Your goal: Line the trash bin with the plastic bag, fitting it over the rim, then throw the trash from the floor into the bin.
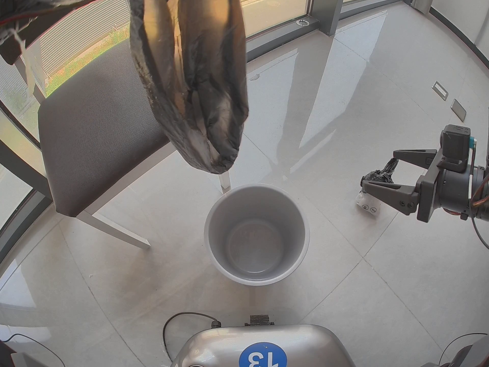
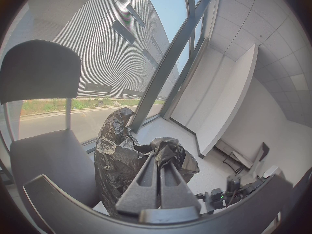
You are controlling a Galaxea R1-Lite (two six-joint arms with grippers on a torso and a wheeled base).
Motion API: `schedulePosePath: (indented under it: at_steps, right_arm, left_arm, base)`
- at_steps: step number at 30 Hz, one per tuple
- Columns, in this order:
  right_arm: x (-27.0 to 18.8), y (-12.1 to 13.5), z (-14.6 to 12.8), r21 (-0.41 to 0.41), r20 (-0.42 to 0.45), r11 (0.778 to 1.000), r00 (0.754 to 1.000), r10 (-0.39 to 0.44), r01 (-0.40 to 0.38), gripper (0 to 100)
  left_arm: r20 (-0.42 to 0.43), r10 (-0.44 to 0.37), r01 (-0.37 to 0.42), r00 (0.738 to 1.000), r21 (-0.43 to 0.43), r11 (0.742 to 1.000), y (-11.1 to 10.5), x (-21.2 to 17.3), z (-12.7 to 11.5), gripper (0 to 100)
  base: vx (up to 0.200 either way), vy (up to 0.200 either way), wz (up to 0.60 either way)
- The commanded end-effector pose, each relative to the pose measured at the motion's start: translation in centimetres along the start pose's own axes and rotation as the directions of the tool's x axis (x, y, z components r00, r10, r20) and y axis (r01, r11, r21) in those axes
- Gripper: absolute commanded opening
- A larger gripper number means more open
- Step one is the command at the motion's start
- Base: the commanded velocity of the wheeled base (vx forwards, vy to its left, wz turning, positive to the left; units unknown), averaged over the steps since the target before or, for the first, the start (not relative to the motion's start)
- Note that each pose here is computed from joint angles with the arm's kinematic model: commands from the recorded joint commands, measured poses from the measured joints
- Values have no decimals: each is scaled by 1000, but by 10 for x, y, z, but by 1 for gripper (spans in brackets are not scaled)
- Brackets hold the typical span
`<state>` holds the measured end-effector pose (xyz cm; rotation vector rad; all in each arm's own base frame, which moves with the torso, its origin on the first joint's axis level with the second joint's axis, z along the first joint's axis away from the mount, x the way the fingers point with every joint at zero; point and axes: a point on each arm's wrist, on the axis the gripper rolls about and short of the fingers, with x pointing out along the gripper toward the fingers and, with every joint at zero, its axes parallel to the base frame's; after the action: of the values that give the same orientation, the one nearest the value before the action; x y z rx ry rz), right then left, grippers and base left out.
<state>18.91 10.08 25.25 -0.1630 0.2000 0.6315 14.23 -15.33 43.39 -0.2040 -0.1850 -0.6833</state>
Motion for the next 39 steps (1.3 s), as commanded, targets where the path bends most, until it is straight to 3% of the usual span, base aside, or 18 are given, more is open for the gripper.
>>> schedulePosePath:
  at_steps: [1,11,21,34,39]
  right_arm:
    - [19,5,-3,-4,-26,999,999,33,-33,100]
    - [37,8,-3,-16,15,999,999,51,-51,100]
    - [37,20,8,-34,52,995,994,99,-98,100]
    - [54,21,-9,-35,-15,994,994,105,-105,100]
    - [57,22,-13,-36,-23,994,994,107,-108,100]
  left_arm:
    - [-9,-77,76,997,-32,997,-22,20,-2,0]
    - [9,-126,127,992,-51,991,-42,44,9,0]
    - [-78,-118,115,990,-35,993,-48,70,-21,0]
    - [-221,-120,121,968,-10,993,-59,96,-63,0]
    - [-262,-91,97,961,13,995,-51,96,-66,0]
  base:
    - [0,0,0]
    - [0,0,0]
    - [0,0,0]
    - [0,0,0]
    - [0,0,0]
